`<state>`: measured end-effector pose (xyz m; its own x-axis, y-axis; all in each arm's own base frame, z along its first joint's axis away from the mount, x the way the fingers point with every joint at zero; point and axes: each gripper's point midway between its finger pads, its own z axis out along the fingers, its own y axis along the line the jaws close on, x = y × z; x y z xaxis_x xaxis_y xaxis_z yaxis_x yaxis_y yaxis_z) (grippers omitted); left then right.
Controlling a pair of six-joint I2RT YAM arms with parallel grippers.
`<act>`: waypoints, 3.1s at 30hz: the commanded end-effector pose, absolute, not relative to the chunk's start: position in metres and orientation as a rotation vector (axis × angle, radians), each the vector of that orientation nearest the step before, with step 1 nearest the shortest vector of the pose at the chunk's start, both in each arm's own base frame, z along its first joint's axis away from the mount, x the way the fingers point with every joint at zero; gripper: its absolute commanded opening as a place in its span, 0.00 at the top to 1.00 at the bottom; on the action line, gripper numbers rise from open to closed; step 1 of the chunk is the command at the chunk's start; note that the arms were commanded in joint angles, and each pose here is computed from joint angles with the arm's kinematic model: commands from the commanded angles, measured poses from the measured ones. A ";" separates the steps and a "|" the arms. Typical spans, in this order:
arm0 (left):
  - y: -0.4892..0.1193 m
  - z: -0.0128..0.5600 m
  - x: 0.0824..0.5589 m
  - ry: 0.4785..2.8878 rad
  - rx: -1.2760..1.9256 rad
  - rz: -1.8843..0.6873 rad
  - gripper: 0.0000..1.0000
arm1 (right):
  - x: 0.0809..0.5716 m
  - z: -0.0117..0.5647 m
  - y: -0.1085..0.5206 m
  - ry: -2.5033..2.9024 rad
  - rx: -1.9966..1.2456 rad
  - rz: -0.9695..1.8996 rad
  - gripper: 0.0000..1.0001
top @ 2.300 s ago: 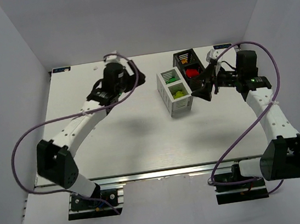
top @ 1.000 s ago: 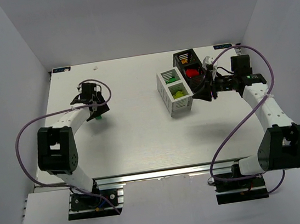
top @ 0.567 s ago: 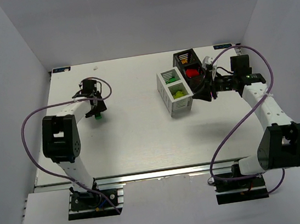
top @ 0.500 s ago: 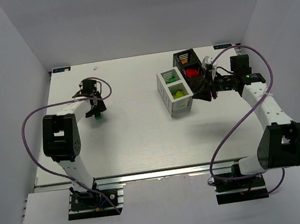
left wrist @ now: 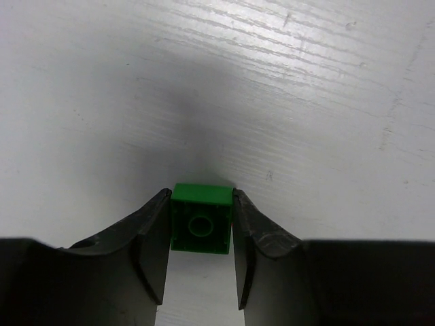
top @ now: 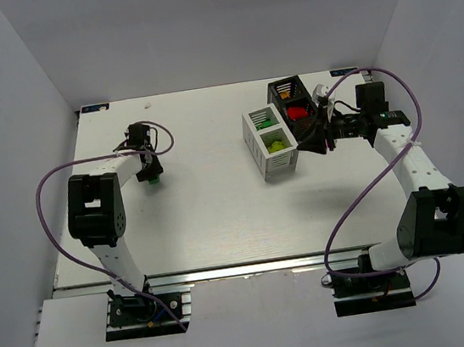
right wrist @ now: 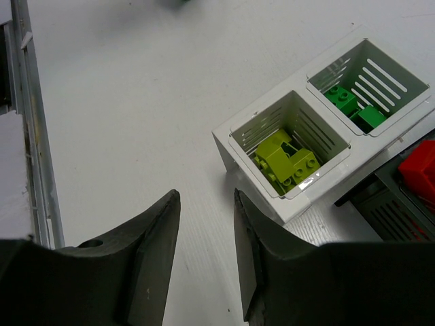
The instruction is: Sort the legos into containers by color
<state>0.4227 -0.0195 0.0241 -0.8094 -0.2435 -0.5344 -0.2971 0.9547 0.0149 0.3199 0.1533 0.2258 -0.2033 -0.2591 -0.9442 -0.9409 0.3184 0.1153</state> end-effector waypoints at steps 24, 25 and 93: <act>-0.345 0.228 0.462 1.994 0.000 -1.055 0.84 | 0.324 0.242 0.149 1.660 -1.058 0.860 1.00; -0.356 0.230 0.468 1.984 0.011 -1.062 0.84 | 0.324 0.242 0.149 1.663 -1.055 0.860 1.00; -0.175 0.270 0.298 1.906 -0.172 -0.589 0.02 | 0.355 0.277 0.062 1.897 -0.311 0.416 0.11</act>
<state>0.3035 -0.1838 0.2687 -0.4211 -0.3511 -0.8363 0.1797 0.8715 -0.4564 0.3567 0.0669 0.2704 -0.3801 -0.0144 -0.9248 -0.4239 0.8914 0.1604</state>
